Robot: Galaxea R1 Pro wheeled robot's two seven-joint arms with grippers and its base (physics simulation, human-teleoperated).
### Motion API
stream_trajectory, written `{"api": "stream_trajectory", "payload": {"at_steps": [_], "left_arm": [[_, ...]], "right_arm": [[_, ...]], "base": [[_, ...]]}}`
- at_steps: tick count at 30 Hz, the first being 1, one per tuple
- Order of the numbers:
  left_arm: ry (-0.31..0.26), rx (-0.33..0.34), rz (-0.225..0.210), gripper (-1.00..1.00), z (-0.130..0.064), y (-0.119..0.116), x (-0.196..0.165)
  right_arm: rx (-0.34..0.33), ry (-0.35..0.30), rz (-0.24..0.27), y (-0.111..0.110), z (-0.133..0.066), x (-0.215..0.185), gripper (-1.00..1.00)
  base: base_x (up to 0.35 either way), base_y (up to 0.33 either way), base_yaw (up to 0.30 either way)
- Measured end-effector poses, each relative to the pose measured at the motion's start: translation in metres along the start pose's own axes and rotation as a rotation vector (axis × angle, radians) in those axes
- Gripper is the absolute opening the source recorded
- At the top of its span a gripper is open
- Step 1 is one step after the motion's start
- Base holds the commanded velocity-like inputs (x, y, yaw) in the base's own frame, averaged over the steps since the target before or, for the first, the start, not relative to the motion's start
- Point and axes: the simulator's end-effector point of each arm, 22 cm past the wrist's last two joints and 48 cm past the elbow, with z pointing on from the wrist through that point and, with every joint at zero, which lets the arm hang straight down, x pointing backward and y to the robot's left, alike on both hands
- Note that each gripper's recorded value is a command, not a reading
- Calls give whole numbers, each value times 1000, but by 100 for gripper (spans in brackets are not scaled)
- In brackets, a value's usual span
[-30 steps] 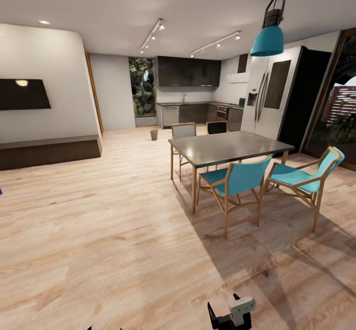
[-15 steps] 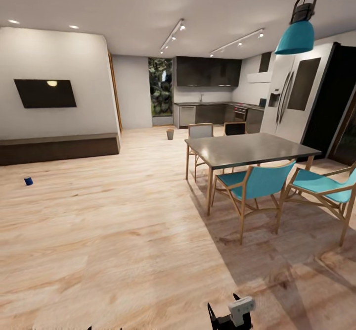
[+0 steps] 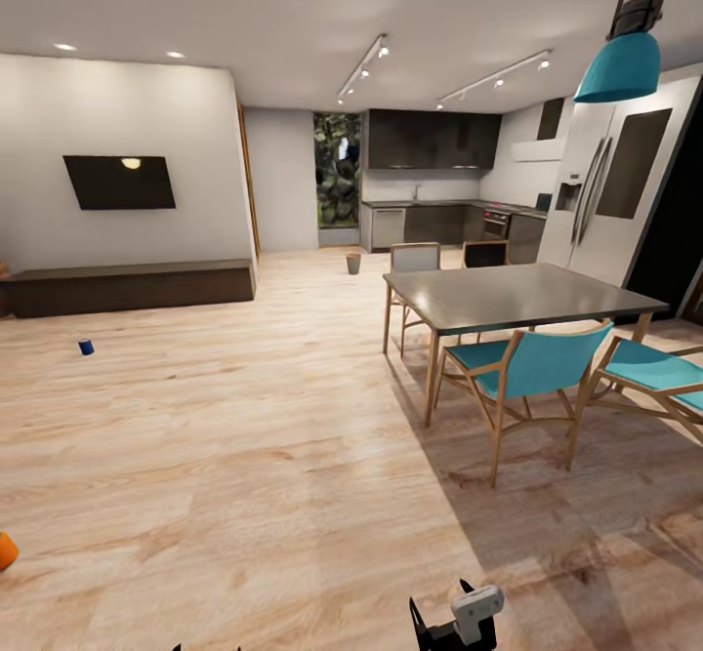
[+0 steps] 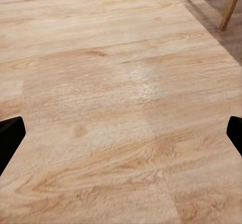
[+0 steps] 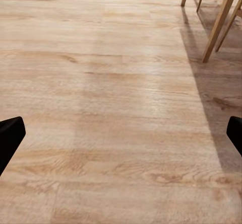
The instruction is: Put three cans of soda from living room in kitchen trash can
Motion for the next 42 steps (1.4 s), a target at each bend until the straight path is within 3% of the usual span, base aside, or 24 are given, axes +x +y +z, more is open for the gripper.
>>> {"api": "stream_trajectory", "payload": {"at_steps": [23, 28, 30, 33, 38, 42], "left_arm": [[53, 1, -1, 100, 1, 0, 21], [4, -1, -5, 100, 21, 4, -7], [-58, 2, -3, 100, 34, 5, -44], [-109, 11, 5, 100, 46, 6, -87], [-102, 93, 16, 100, 60, -5, -120], [-76, 108, 3, 100, 63, -7, -110]], "right_arm": [[-5, 52, 9, 2, 0, 22, 100], [-6, 48, 8, 2, 3, 19, 100], [-5, -2, 6, -1, 10, -10, 100], [-2, -53, 4, -5, 16, -56, 100], [-8, -117, -3, -7, 25, -141, 100], [-26, -111, 0, 2, 33, -150, 100]], "base": [[0, 0, 2], [10, 0, 0], [4, 0, 0], [2, 0, 0], [0, 0, 0], [0, 0, 0]]}}
